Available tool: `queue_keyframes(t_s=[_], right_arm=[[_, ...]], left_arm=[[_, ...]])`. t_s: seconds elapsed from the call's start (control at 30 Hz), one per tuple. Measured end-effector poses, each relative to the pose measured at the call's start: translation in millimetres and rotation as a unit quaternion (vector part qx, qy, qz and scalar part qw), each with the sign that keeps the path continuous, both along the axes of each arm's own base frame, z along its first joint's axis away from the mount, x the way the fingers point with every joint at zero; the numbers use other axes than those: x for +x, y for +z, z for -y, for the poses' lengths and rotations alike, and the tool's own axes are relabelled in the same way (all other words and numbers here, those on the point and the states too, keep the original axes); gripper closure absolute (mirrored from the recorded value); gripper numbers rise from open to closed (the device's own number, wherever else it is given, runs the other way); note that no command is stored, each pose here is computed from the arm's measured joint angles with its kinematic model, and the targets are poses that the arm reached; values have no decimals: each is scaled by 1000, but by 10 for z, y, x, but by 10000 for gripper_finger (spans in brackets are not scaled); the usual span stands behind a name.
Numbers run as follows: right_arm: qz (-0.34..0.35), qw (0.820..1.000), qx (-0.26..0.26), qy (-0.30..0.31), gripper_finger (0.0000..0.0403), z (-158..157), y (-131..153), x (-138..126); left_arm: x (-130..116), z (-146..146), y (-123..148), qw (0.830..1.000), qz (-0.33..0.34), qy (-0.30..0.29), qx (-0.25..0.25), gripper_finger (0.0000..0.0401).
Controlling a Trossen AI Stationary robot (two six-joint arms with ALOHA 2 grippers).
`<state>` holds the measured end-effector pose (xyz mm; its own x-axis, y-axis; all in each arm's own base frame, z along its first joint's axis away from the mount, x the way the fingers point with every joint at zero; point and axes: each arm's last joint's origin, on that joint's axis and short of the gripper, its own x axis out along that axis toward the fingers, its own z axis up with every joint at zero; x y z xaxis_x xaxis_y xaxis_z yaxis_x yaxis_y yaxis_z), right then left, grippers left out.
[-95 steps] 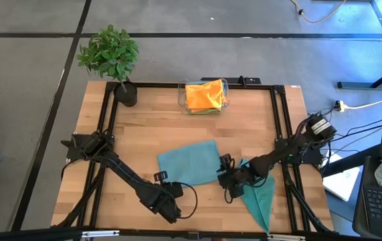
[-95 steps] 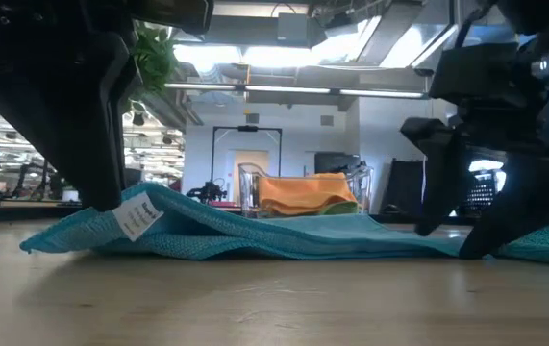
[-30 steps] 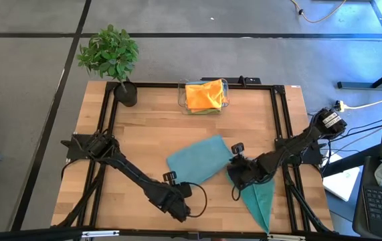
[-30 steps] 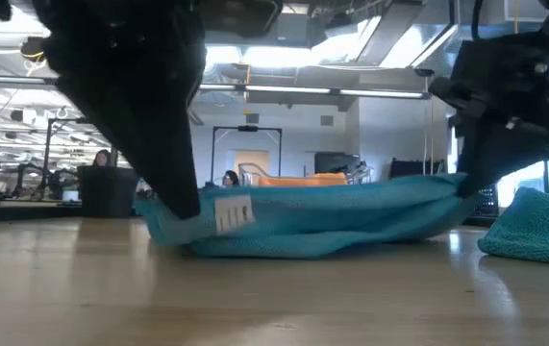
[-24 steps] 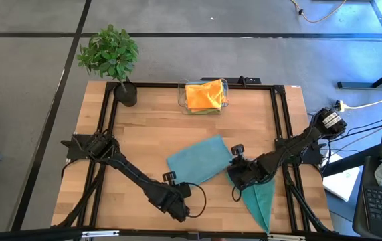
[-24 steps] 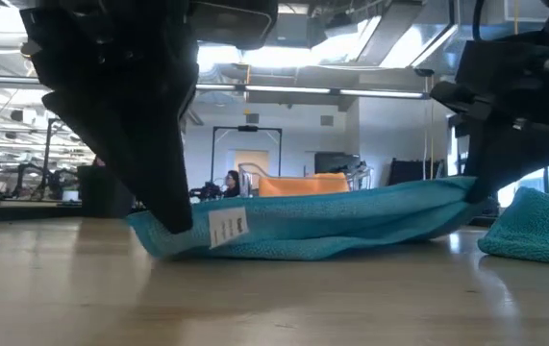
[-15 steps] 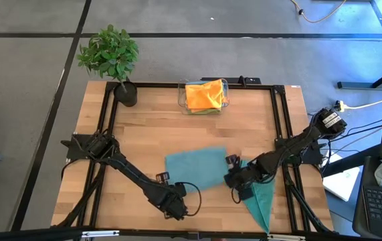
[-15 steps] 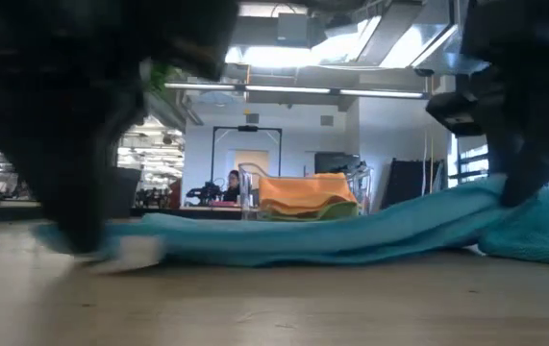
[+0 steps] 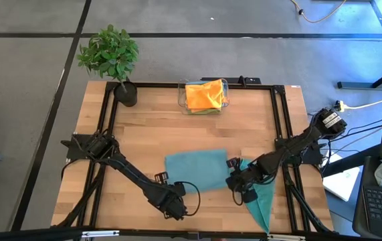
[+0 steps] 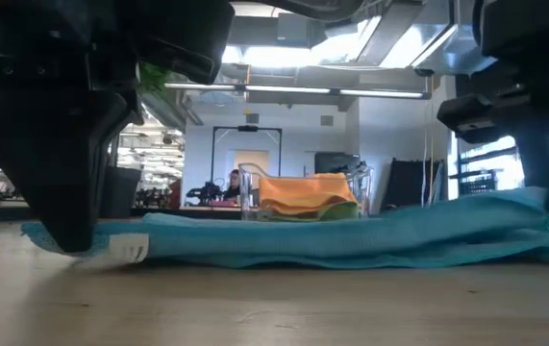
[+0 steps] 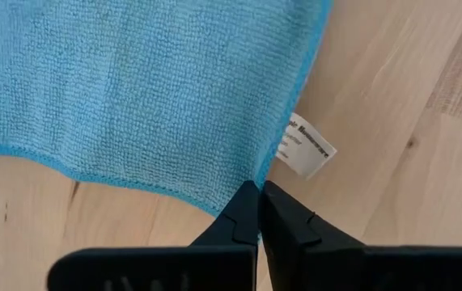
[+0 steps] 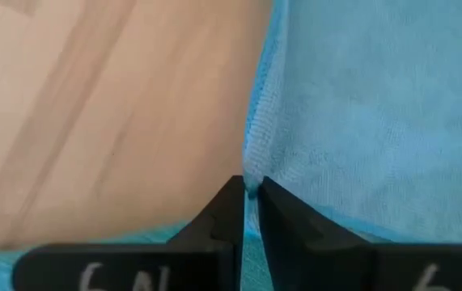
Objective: Fold microfiber towels
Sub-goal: Fold the top blue microfiber towel
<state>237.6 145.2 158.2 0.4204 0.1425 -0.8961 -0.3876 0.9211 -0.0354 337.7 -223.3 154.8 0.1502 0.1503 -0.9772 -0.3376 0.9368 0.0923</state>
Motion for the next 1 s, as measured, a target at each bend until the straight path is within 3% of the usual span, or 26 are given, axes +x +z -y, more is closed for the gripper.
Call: queue_keyframes(t_s=[0.3, 0.53, 0.73, 0.93, 1.0], right_arm=[[17, 999, -25, -11, 353, 16, 3, 12], [30, 980, -186, -57, 396, 131, 52, -37], [101, 939, -313, -101, 389, 77, 249, -54], [206, 854, -455, -145, 397, 76, 417, -23], [203, 852, -457, -155, 392, 123, 422, 9]], left_arm=[[-2, -4, -1, 1000, -4, 0, -2, 400], [1, -30, 93, 1000, -14, 3, 18, 400], [-3, -64, 372, 996, -20, -6, 87, 400], [-74, -270, 720, 965, -21, 4, 260, 401], [-25, -324, 745, 960, 9, -6, 281, 401]])
